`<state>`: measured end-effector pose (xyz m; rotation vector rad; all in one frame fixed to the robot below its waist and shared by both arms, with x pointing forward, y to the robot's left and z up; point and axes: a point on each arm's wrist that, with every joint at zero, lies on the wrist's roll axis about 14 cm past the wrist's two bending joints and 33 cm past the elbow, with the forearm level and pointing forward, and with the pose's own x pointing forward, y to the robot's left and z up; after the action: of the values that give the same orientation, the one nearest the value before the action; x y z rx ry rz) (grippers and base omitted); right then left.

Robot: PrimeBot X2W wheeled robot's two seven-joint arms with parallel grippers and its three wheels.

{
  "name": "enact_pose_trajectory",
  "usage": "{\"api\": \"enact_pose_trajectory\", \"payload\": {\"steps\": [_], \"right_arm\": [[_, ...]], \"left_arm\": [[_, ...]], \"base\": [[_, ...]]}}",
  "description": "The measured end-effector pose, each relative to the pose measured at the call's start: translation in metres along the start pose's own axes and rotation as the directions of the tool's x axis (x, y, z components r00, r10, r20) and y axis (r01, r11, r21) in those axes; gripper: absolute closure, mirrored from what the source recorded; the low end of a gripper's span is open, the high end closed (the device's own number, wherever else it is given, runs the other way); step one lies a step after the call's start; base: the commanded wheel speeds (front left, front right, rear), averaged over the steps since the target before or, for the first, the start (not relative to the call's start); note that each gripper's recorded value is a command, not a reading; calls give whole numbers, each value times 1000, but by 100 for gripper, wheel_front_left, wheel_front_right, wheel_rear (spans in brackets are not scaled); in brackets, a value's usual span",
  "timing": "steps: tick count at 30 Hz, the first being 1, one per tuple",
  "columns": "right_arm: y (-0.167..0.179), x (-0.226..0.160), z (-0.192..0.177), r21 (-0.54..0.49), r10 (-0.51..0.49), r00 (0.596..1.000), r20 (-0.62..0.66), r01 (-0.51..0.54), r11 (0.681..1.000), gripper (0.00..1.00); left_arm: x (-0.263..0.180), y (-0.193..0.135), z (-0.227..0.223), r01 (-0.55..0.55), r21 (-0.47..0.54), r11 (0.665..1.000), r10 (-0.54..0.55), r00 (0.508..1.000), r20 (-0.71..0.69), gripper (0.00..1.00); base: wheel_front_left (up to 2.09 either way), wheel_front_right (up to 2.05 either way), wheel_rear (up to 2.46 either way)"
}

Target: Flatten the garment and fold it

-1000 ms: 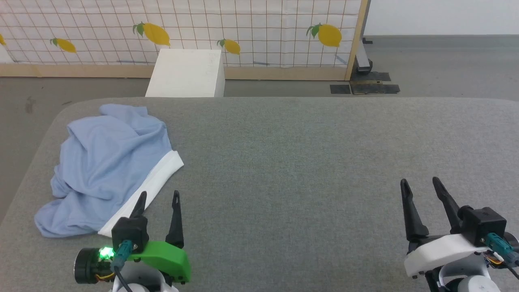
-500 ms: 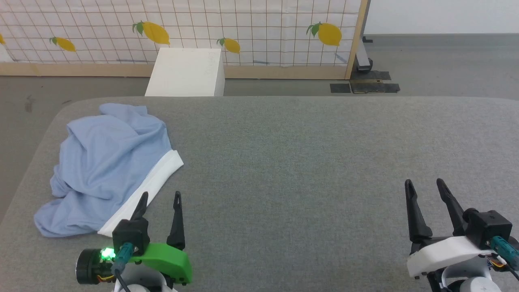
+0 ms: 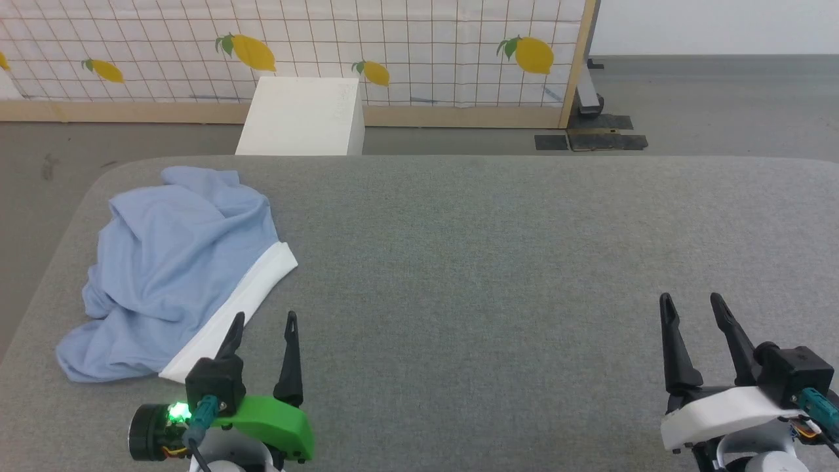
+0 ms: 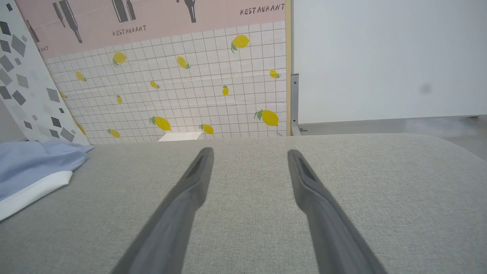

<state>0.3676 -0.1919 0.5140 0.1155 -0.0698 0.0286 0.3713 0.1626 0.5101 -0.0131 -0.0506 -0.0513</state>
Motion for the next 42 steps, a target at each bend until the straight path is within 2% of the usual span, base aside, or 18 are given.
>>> {"api": "enact_pose_trajectory", "payload": {"steps": [24,35,42], "right_arm": [[1,2,-3,36,-2,1000,22,1,999,0],[41,20,-14,50,116,993,3,-116,992,0],[79,32,-21,61,223,975,-13,-222,973,0]], "left_arm": [[-1,7,0,-24,-28,999,25,999,25,0],[-19,44,2,-140,-31,990,141,989,36,0],[-42,75,4,-241,-27,970,242,969,42,0]], "base": [[0,0,0],[0,0,0],[0,0,0]]}}
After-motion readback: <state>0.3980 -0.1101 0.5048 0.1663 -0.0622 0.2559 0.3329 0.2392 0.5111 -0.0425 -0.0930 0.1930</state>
